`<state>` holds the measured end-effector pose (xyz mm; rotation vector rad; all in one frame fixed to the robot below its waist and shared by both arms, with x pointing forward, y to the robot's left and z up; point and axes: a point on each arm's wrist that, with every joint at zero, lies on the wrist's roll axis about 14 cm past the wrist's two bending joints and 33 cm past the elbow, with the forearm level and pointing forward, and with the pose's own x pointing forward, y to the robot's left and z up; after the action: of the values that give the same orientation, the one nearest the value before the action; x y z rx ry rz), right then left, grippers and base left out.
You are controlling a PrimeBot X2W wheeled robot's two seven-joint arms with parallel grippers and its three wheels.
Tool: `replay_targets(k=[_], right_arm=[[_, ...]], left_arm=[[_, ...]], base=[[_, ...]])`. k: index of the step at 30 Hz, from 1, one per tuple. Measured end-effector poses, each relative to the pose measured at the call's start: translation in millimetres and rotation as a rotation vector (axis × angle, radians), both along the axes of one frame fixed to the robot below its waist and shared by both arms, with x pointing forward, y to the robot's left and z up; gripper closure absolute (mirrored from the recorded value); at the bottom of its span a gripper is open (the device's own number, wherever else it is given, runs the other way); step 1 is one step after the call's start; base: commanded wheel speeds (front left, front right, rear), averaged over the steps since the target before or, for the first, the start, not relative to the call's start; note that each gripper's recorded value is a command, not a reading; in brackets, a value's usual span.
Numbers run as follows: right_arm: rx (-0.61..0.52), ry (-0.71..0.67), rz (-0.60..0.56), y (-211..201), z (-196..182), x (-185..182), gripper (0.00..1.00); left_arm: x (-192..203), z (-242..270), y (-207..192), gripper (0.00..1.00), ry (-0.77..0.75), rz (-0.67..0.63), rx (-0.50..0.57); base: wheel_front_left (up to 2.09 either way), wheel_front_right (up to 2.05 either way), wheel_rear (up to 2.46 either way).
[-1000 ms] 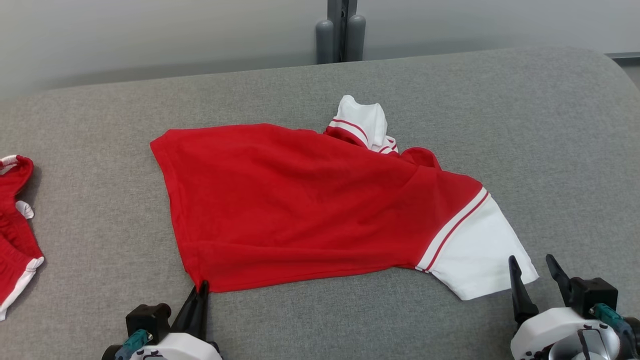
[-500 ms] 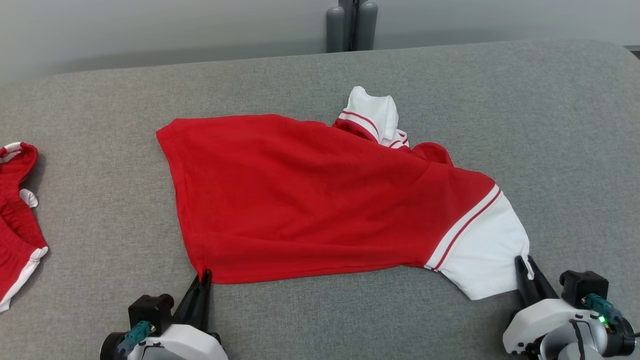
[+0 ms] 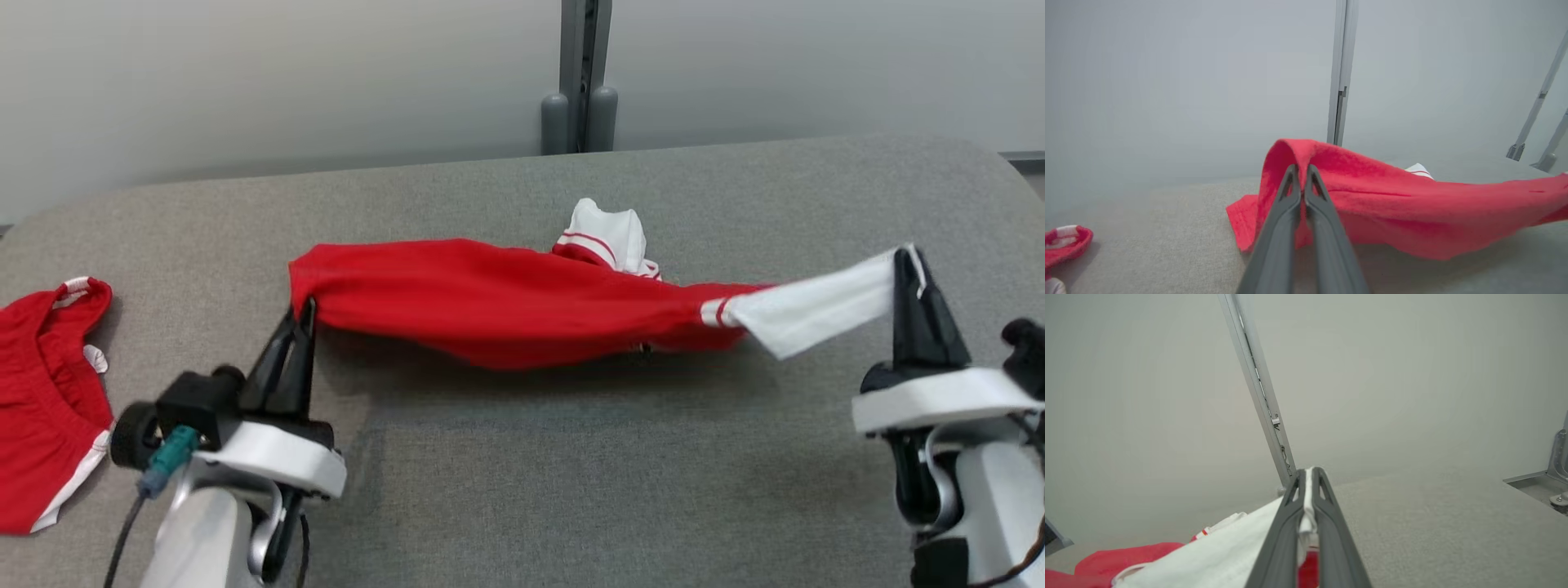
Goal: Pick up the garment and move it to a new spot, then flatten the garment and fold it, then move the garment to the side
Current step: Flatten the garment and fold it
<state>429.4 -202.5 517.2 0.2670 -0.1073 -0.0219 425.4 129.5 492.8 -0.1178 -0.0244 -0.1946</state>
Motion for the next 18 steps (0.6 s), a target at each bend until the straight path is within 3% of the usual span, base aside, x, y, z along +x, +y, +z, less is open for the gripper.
replay_targets(k=[4,10,14,18], right_arm=[[0.015,-0.239,0.001,-7,87,10,1.00],[-0.048,-0.576,0.043,-5,217,0,1.00],[-0.060,-0.715,0.059,-4,272,-8,1.00],[-0.073,-0.760,0.070,-4,297,-1,1.00]], left_arm=[[17,71,8,1.00,-0.198,-0.007,0.045],[28,188,23,1.00,-0.498,0.000,0.140],[32,246,25,1.00,-0.611,0.002,0.195],[44,270,31,1.00,-0.630,0.015,0.209]], base=[[0.00,0.00,0.00],[0.00,0.00,0.00],[0.00,0.00,0.00],[0.00,0.00,0.00]])
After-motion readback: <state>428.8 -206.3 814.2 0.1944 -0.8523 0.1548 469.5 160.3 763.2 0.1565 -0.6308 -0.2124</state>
